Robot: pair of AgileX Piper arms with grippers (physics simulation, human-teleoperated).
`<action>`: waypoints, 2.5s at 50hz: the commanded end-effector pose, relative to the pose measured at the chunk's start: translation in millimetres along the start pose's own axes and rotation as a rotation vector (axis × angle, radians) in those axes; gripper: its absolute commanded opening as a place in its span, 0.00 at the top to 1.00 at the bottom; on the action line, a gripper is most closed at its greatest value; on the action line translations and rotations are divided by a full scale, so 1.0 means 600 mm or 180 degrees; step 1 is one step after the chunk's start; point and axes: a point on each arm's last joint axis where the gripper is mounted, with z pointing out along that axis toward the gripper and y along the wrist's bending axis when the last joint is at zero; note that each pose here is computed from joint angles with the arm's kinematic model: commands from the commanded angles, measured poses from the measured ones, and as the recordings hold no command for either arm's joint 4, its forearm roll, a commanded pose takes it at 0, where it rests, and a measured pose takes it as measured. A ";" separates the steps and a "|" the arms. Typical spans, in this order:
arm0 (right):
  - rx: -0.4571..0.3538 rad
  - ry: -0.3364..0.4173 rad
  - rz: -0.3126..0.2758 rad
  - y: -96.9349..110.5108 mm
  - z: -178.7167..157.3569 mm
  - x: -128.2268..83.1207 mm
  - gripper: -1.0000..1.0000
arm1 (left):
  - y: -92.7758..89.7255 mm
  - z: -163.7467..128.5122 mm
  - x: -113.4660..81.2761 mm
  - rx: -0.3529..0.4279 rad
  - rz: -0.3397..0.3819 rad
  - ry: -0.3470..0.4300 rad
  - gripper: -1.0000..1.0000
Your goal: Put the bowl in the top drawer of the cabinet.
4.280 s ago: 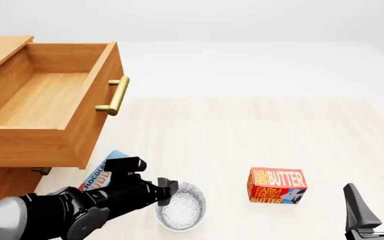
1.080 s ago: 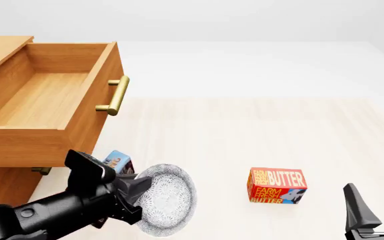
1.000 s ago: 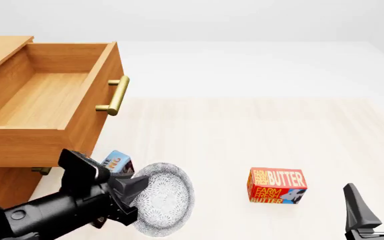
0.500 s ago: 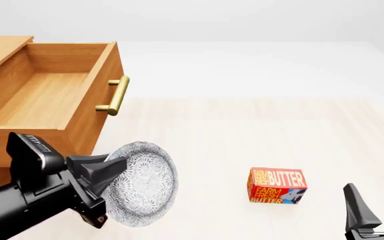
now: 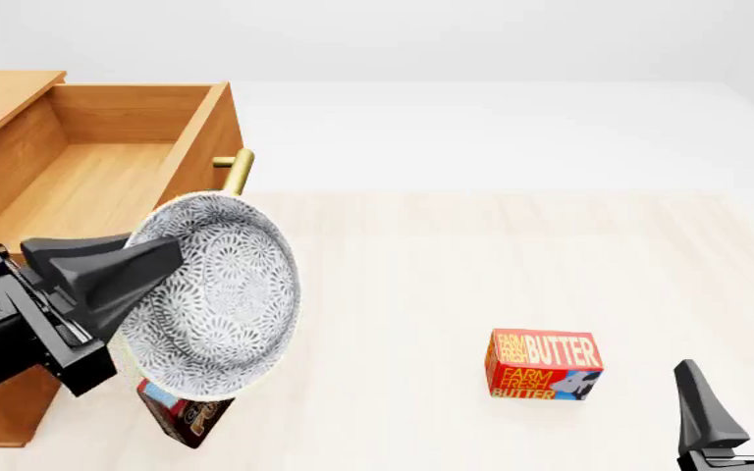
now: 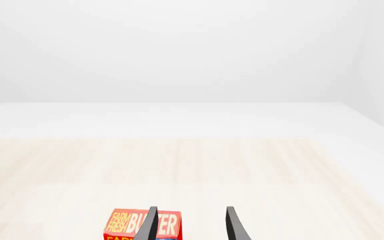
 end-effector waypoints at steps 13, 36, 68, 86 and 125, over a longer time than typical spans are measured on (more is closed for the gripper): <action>0.0000 0.0000 0.0000 0.000 0.000 0.000 0.00 | 0.008 -0.041 -0.086 -0.0296 0.0207 -0.0342 1.00; 0.0001 0.0000 0.0001 0.000 0.000 0.000 0.00 | 0.037 -0.025 -0.156 -0.0803 0.0316 -0.0443 1.00; 0.0000 0.0000 0.0000 0.000 0.000 0.000 0.00 | 0.100 0.033 -0.172 -0.1312 -0.0113 -0.0387 1.00; 0.0001 0.0000 0.0000 0.000 0.000 0.000 0.00 | 0.213 0.106 -0.158 -0.1887 -0.0748 -0.0311 1.00; -0.0001 0.0000 0.0000 0.000 0.000 0.000 0.00 | 0.308 0.131 -0.106 -0.2344 -0.1249 -0.0218 1.00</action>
